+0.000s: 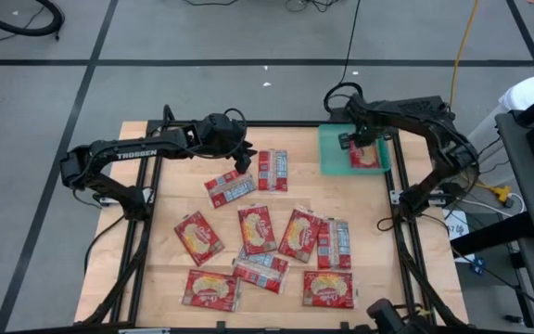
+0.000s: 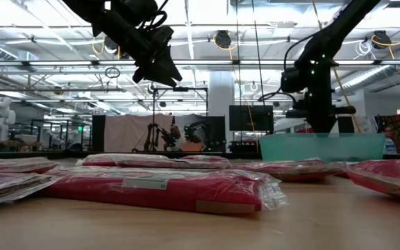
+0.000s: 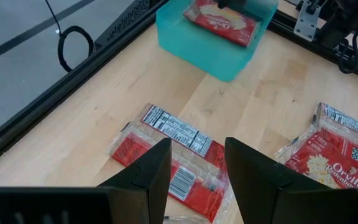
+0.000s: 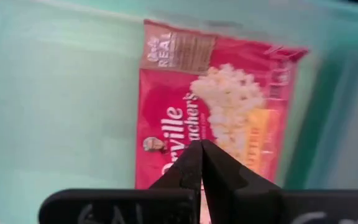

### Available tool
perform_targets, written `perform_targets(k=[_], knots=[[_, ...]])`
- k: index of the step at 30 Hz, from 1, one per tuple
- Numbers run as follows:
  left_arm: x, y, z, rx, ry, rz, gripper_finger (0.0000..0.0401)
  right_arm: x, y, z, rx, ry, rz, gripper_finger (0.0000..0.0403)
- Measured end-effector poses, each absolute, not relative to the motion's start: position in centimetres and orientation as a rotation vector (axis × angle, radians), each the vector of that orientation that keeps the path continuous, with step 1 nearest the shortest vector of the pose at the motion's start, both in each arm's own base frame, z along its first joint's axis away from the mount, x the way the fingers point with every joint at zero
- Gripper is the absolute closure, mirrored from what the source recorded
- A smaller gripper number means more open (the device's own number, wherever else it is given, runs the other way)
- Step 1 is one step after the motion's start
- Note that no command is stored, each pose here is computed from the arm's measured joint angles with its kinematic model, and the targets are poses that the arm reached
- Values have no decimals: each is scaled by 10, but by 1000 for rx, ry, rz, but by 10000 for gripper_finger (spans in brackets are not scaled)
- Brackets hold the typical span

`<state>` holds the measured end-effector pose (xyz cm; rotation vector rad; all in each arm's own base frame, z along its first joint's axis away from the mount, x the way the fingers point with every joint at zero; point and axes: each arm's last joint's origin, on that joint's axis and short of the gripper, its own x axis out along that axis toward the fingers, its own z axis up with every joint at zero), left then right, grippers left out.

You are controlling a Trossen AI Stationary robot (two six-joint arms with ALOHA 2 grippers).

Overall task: Sort popcorn bags into baskets
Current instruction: Put the red popcorn bag into the light blue bin

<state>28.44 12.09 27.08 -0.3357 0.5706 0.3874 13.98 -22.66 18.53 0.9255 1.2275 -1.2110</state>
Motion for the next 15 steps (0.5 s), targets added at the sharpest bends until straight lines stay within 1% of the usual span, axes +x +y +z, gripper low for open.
perform_targets(k=[4,8,15], knots=[[284,121,271,-330,572,386,249,140,-227,190,913,1195,-1225,401],[284,121,271,-324,574,384,249,146,-228,187,936,1153,-1172,401],[284,121,270,-304,584,377,249,165,-238,159,973,1150,-1090,402]])
